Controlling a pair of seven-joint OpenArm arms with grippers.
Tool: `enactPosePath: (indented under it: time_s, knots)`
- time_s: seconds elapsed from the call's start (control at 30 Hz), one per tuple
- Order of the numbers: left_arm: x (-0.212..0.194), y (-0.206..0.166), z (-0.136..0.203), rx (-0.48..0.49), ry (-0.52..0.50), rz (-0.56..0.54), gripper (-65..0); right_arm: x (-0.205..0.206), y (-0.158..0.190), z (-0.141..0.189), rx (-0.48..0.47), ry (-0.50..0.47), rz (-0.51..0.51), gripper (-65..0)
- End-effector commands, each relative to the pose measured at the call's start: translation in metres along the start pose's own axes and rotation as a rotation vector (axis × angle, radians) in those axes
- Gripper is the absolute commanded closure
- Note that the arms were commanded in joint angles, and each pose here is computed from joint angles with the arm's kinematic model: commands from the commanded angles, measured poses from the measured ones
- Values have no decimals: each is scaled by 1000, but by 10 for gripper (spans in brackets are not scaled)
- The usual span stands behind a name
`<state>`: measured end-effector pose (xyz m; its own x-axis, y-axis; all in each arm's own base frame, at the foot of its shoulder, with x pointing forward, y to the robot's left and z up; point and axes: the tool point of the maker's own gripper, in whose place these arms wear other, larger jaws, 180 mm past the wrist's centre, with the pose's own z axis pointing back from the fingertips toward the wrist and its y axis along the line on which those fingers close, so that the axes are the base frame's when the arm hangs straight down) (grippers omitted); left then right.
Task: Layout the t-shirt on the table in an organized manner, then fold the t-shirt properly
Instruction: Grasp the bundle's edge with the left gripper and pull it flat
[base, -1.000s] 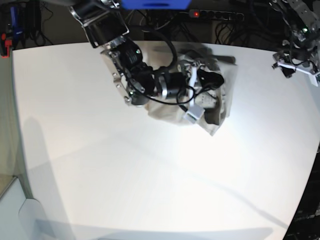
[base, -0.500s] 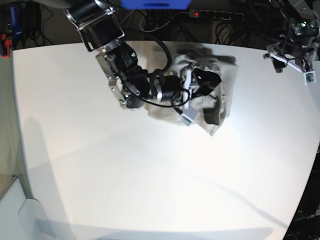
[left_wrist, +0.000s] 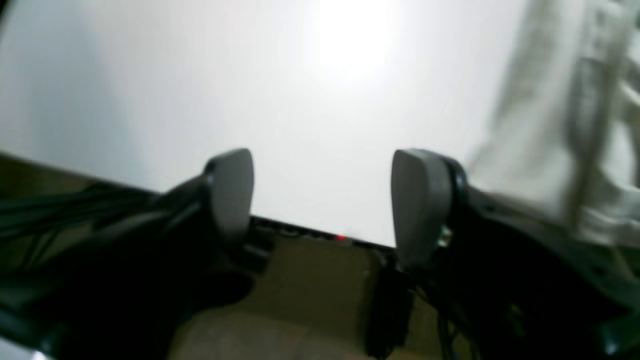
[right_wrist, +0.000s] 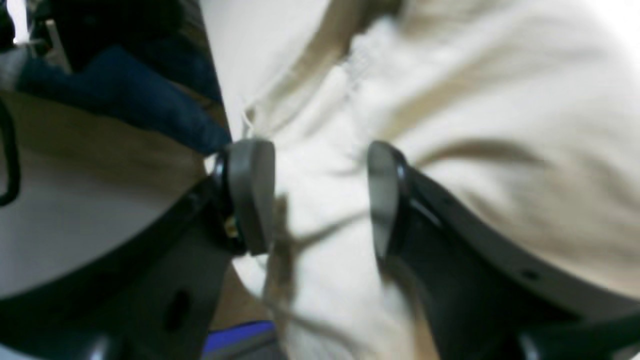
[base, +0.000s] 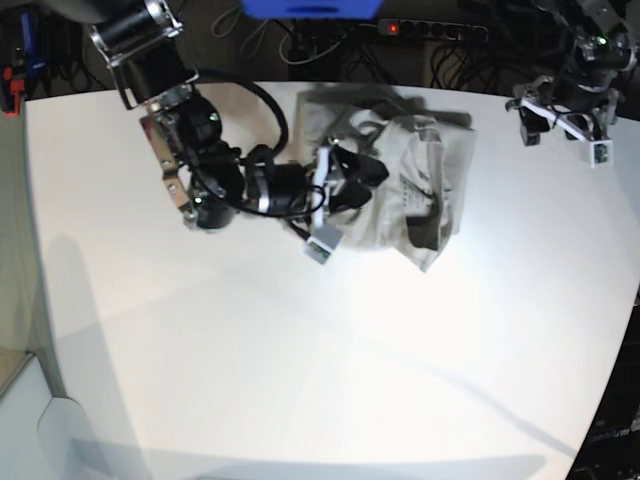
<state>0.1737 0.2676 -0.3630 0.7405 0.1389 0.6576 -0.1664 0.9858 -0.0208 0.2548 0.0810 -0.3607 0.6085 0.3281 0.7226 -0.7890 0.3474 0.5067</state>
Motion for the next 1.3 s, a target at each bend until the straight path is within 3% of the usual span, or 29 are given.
enactPosePath:
  time_s: [0.0, 0.27, 0.6, 1.0, 1.27]
  knots:
    - [15, -4, 4, -28, -58, -10, -419, 27, 7, 9, 19, -78, 52, -309]
    - [23, -60, 5, -285, -68, 63, -420, 18, -19, 55, -106, -128, 23, -310]
    - [24, -111, 2, -441, -67, 51, -417, 3, -29, 68, -144, -113, -4, -310]
    - [12, -122, -9, -370, -33, 68, -416, 2, -32, 69, -149, -114, -11, -310]
    - [-6, -127, -26, -396, 30, 114, -415, 4, -32, 69, -149, -116, -9, -310]
